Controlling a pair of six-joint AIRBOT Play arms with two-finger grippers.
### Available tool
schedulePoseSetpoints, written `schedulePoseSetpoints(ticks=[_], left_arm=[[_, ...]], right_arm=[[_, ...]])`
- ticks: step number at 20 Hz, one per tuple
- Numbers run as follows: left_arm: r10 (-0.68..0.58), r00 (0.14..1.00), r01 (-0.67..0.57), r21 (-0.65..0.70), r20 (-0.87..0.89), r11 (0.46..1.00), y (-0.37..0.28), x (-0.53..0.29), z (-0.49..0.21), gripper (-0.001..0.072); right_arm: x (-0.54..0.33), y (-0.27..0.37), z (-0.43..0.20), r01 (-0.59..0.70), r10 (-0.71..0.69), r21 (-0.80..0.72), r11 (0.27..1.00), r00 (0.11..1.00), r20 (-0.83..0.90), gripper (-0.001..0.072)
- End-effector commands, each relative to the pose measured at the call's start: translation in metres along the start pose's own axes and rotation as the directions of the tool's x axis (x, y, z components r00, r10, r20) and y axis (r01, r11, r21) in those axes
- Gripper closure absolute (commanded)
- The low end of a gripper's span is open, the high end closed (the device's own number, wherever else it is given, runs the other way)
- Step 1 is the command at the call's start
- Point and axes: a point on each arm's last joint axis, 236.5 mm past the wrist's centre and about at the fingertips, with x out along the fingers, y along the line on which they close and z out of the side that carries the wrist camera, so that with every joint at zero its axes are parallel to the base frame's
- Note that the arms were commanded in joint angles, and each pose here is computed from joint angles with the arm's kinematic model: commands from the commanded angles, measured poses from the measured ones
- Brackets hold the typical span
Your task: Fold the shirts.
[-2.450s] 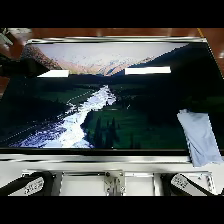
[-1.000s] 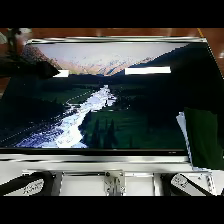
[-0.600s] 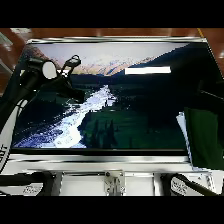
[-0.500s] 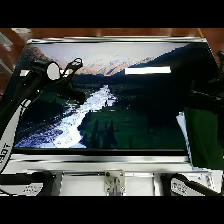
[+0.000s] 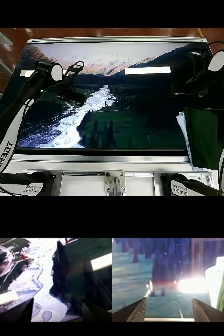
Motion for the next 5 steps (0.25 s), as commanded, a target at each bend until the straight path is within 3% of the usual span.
schedulePoseSetpoints(ticks=[1,5], left_arm=[[-0.003,1.000,0.003,-0.001,0.017,1.000,-0.0007,0.0000,0.0042,0.0004],[-0.001,0.999,0.000,0.029,0.035,1.000,-0.0003,-0.0002,0.0084,0.0004]], right_arm=[[0.0001,0.0029,0.0000,0.001,-0.001,-0.010,1.000,1.000,-0.001,0.0038],[0.0001,0.0028,0.0000,0.002,-0.002,-0.010,1.000,1.000,-0.001,0.0038]])
